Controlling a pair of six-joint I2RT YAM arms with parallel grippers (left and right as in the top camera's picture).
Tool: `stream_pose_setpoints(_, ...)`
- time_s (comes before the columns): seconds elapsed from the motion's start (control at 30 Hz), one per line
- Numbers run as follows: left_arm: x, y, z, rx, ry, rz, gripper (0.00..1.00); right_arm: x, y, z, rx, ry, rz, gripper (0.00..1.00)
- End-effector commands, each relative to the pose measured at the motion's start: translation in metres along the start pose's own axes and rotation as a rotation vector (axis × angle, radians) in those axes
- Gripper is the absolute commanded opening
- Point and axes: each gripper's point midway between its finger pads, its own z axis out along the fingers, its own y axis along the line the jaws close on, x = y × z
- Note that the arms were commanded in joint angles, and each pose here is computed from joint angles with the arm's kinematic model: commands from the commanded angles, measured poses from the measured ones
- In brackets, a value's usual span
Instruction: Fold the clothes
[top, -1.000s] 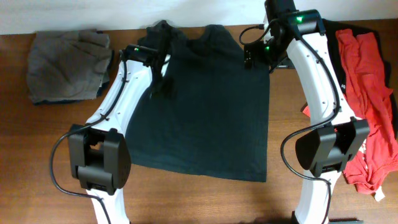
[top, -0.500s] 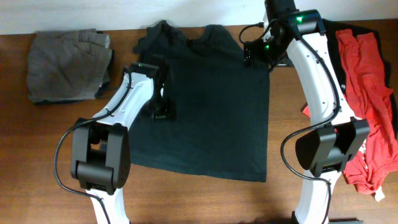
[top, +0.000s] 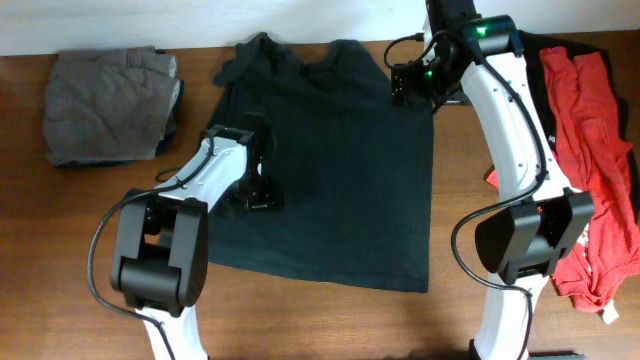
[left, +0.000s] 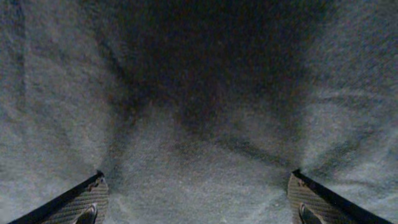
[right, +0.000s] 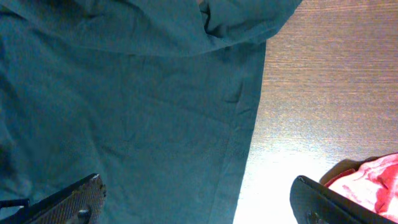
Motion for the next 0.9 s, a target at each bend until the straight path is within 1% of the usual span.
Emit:
stream_pose_setpoints(0.0,0.022,0.012,0.033,-0.022,0.056,-0.033,0.92,-0.001,-0.001,0.000,-0.001,-0.001,-0.004,0.99)
stream_pose_setpoints(0.27,0.034,0.044,0.057,-0.022,0.081,-0.130,0.92,-0.001,-0.001,0.000,0.000,-0.001,-0.004,0.99)
stream_pose_setpoints(0.5,0.044,0.090,0.074,-0.010,0.106,-0.278,0.93,-0.001,-0.001,0.000,0.000,-0.001,-0.005,0.99)
stream_pose_setpoints(0.57,0.045,0.108,0.076,-0.004,0.112,-0.338,0.93,0.000,-0.001,0.000,0.000,0.000,-0.012,0.99)
stream_pose_setpoints(0.87,0.049,0.151,0.076,0.015,0.123,-0.490,0.93,-0.010,0.000,0.000,-0.006,-0.037,-0.011,0.99)
